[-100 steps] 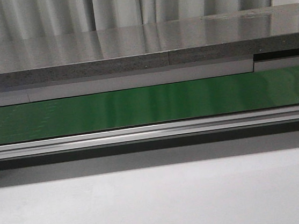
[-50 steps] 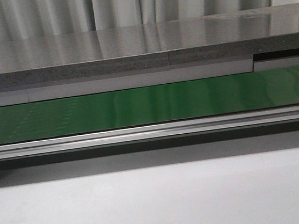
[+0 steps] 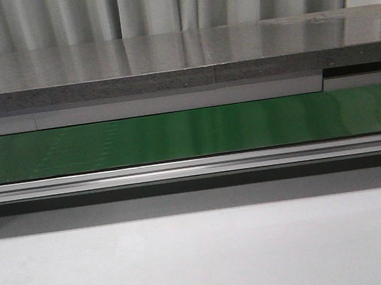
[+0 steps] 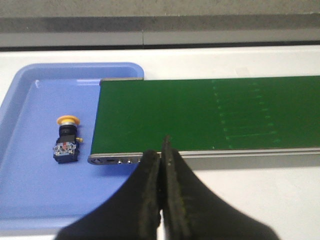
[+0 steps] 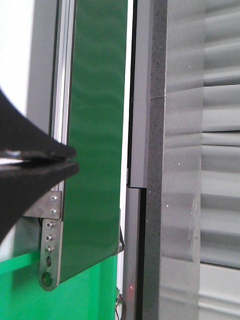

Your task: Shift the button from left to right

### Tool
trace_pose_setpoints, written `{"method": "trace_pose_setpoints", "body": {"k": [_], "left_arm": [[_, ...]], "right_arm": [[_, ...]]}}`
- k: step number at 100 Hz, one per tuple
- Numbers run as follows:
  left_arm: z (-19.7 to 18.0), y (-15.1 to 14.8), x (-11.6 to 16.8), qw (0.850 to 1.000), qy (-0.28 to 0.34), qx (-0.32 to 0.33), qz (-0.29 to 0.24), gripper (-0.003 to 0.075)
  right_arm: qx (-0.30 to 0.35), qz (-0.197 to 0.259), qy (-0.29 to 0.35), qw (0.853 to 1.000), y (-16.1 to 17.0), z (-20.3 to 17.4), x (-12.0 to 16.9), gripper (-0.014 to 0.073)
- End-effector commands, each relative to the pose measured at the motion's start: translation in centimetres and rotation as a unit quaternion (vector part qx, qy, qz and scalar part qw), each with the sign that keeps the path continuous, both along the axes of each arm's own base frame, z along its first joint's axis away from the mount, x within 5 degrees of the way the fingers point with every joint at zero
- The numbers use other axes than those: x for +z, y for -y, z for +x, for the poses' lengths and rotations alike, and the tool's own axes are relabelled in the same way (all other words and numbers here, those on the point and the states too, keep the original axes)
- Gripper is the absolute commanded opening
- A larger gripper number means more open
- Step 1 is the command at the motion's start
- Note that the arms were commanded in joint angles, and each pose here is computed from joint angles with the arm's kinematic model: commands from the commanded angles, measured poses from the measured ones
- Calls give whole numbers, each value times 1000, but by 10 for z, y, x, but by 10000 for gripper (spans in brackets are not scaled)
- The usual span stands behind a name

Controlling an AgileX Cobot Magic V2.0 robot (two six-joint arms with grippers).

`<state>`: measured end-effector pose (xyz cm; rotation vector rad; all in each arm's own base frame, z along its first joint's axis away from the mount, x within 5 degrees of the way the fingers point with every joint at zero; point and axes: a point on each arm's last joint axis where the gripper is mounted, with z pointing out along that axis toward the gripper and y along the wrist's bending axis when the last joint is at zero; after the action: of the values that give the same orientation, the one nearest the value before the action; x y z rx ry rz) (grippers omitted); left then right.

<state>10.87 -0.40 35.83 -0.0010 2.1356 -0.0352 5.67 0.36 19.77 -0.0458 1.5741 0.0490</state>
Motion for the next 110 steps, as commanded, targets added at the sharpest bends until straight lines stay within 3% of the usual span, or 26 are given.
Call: {"method": "trace_pose_setpoints", "body": {"k": [1, 19, 52, 64, 76, 86, 93, 110], "left_arm": [[10, 3, 12, 1000, 7, -5, -14, -20], [21, 4, 1, 999, -44, -4, -12, -20], [26, 4, -2, 998, -56, -5, -8, 1], [25, 4, -2, 998, -59, -6, -7, 156], [25, 4, -2, 998, -62, -6, -6, 443], [25, 4, -2, 998, -60, -5, -4, 624], [25, 3, -2, 998, -58, -5, -2, 662], [26, 3, -2, 998, -57, -5, -3, 645]], "right_arm": [[-2, 0, 59, 998, 1, -2, 14, -68], [-2, 0, 59, 998, 1, -2, 14, -68], [-2, 0, 59, 998, 1, -2, 14, -68], [-2, 0, 59, 998, 1, -2, 14, -68], [-2, 0, 59, 998, 1, -2, 14, -68], [-2, 0, 59, 998, 1, -2, 14, -68], [-2, 0, 59, 998, 1, -2, 14, -68], [-2, 0, 59, 998, 1, -2, 14, -68]]}}
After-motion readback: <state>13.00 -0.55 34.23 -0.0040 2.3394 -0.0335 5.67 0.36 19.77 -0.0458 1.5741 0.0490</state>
